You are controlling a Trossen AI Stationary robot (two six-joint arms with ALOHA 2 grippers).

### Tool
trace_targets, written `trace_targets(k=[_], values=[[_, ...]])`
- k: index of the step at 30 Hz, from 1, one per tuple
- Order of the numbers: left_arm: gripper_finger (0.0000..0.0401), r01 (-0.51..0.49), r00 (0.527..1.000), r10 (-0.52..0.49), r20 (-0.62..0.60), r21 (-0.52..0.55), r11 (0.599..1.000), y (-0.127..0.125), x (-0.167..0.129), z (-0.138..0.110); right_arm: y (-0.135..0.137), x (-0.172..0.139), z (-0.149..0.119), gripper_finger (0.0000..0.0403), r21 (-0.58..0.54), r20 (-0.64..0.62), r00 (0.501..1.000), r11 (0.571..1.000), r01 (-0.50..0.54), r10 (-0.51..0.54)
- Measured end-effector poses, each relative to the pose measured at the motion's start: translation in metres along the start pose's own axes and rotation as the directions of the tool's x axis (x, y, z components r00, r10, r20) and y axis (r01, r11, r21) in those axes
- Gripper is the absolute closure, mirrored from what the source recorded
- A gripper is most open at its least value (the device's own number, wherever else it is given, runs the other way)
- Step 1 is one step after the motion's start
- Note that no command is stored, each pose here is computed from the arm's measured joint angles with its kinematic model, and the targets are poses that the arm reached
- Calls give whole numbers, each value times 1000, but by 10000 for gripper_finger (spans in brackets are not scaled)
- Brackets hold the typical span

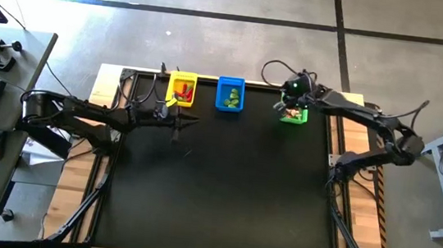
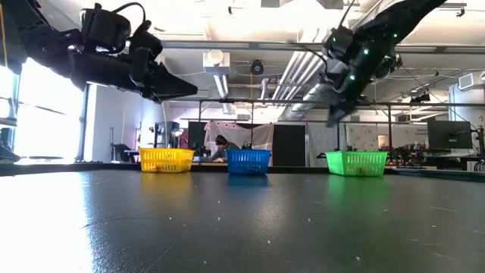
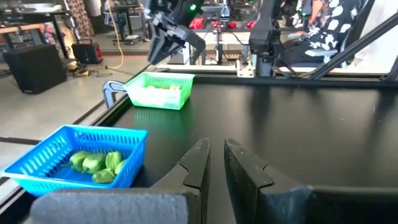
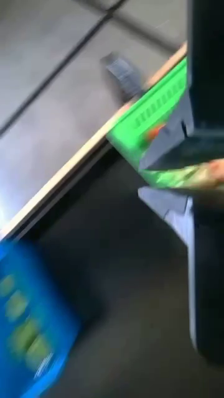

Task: Sort produce into baskets
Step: Return to Home Position

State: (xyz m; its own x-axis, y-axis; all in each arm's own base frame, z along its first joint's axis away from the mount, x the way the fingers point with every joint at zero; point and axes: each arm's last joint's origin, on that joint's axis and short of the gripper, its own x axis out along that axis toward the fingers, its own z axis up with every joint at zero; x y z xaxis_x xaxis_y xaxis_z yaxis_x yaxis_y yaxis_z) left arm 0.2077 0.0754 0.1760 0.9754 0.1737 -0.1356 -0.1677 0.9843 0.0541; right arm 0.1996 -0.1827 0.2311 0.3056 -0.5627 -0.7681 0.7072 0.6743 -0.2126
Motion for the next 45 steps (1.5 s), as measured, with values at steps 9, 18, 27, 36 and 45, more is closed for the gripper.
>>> trace_targets(k=[9, 18, 27, 36, 45], values=[[369, 23, 1000, -23, 13, -19, 1000, -1, -1, 2, 56, 9, -10, 385, -129, 335, 893, 954, -272, 300], [369, 63, 998, -62, 19, -24, 998, -2, -3, 1, 75, -5, -62, 402, -200, 403, 790, 887, -416, 461], [369, 47, 998, -43, 53, -67, 997, -3, -20, -7, 64, -43, -110, 403, -229, 551, 680, 871, -434, 484], [369, 10, 995, 3, 96, -132, 991, -6, -49, -6, 52, -58, -143, 403, -244, 683, 556, 865, -439, 474], [369, -30, 991, 56, 122, -209, 977, -12, -73, -22, 48, -56, -167, 403, -243, 709, 500, 838, -489, 497]])
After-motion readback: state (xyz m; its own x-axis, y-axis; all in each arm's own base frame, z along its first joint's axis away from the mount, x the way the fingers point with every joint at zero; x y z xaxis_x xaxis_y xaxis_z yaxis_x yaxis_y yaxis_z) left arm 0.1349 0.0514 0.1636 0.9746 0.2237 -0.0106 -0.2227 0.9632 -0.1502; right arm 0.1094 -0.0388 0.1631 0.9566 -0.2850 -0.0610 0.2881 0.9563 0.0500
